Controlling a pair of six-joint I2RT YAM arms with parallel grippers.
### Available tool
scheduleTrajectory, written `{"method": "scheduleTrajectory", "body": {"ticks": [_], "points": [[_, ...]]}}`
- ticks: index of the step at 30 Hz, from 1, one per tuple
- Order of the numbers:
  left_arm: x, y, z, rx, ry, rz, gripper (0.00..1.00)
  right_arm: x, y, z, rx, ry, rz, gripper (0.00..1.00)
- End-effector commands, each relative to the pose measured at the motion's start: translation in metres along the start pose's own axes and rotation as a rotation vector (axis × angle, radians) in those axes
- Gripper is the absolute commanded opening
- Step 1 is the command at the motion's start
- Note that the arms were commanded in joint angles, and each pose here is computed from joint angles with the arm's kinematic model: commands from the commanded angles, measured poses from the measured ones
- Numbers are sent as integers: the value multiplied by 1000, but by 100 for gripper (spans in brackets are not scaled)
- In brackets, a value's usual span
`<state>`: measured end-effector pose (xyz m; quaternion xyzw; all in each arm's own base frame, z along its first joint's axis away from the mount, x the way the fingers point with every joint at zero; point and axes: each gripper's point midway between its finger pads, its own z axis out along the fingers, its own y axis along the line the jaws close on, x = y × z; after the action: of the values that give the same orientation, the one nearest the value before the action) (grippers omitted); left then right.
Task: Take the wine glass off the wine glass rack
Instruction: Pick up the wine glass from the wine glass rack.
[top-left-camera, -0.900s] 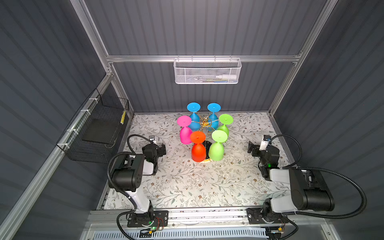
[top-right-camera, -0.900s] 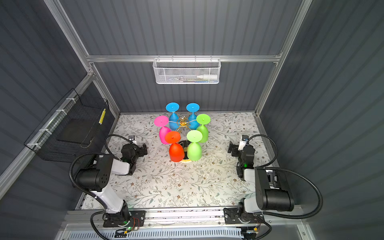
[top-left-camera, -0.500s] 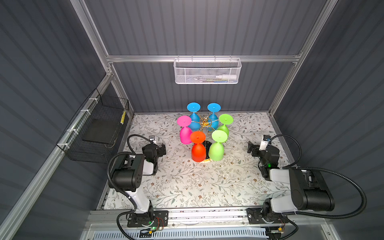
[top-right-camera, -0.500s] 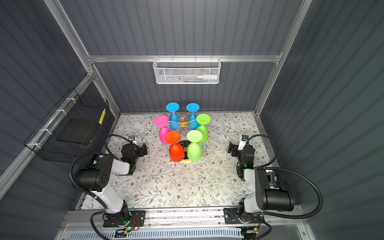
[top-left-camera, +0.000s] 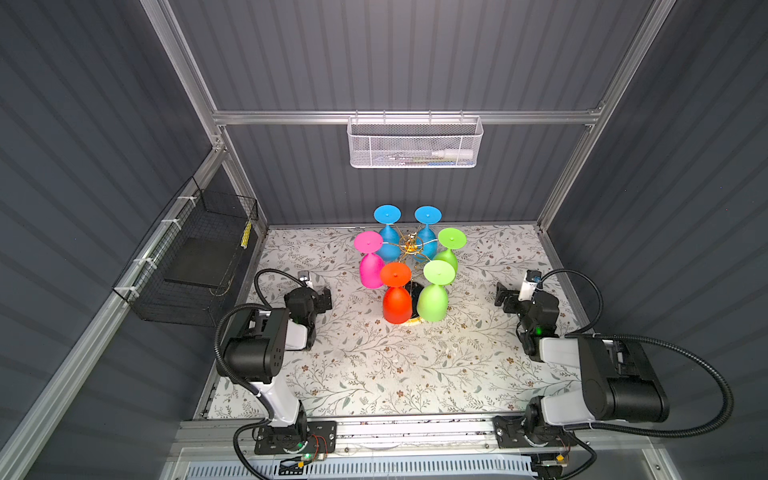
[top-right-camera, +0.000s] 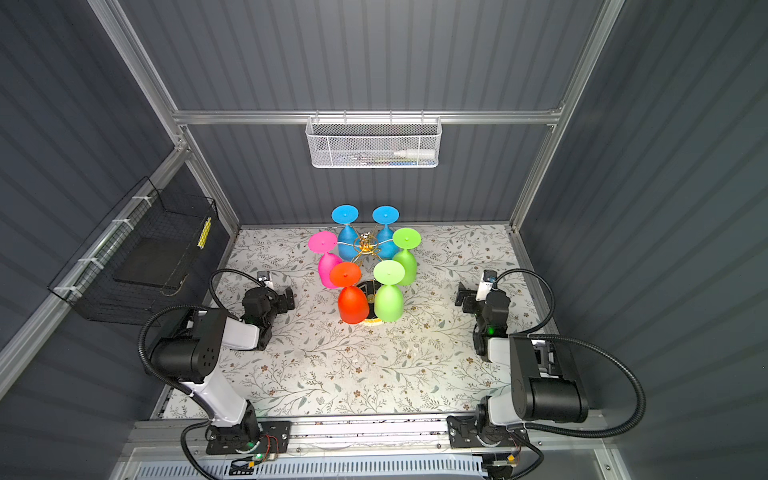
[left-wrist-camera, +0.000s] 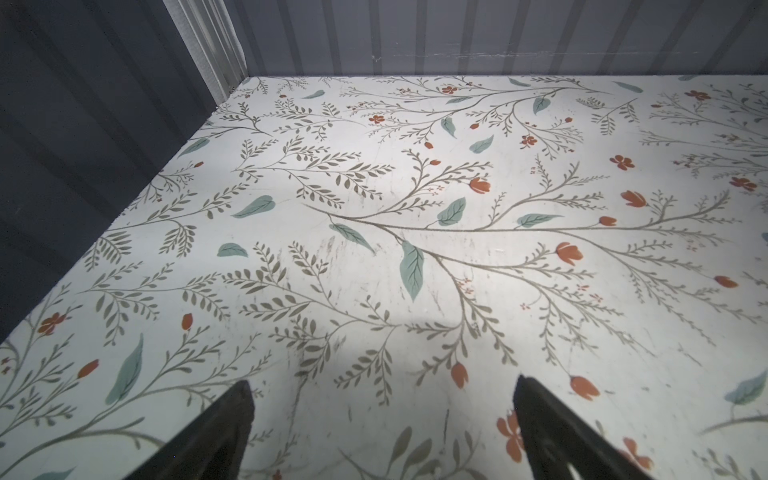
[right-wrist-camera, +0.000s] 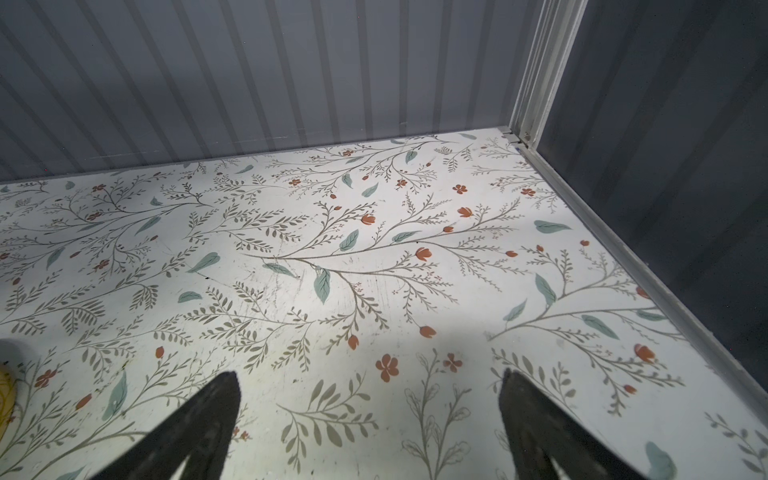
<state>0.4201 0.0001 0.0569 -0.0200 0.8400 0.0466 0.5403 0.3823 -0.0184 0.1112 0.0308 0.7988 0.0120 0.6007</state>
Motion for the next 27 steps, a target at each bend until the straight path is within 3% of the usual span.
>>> {"method": "scheduleTrajectory", "body": {"ticks": [1, 6, 10, 13, 16, 19, 22, 27], "points": [[-5, -3, -5, 16, -12, 18, 100, -9, 1, 2, -6, -28, -4, 99], [-9, -2, -6, 11, -24, 16, 99, -17, -8, -3, 52, -55, 20, 99], [-43, 8, -12, -44, 50, -5, 99, -45, -15, -16, 102, -44, 37, 99], [-79, 16, -23, -79, 99, -38, 99, -79, -46, -41, 284, -79, 335, 99], [-100, 13, -33, -56, 87, -72, 100, -105, -21, -51, 103, -32, 387, 99], [-122, 14, -52, -39, -39, -138, 100, -123, 3, -62, -71, -3, 480, 99], [-138, 16, -68, -26, -109, -179, 99, -128, 16, -72, -142, 41, 532, 99], [-156, 2, -77, 61, -71, -174, 99, -113, 37, -91, -222, 176, 512, 98]]}}
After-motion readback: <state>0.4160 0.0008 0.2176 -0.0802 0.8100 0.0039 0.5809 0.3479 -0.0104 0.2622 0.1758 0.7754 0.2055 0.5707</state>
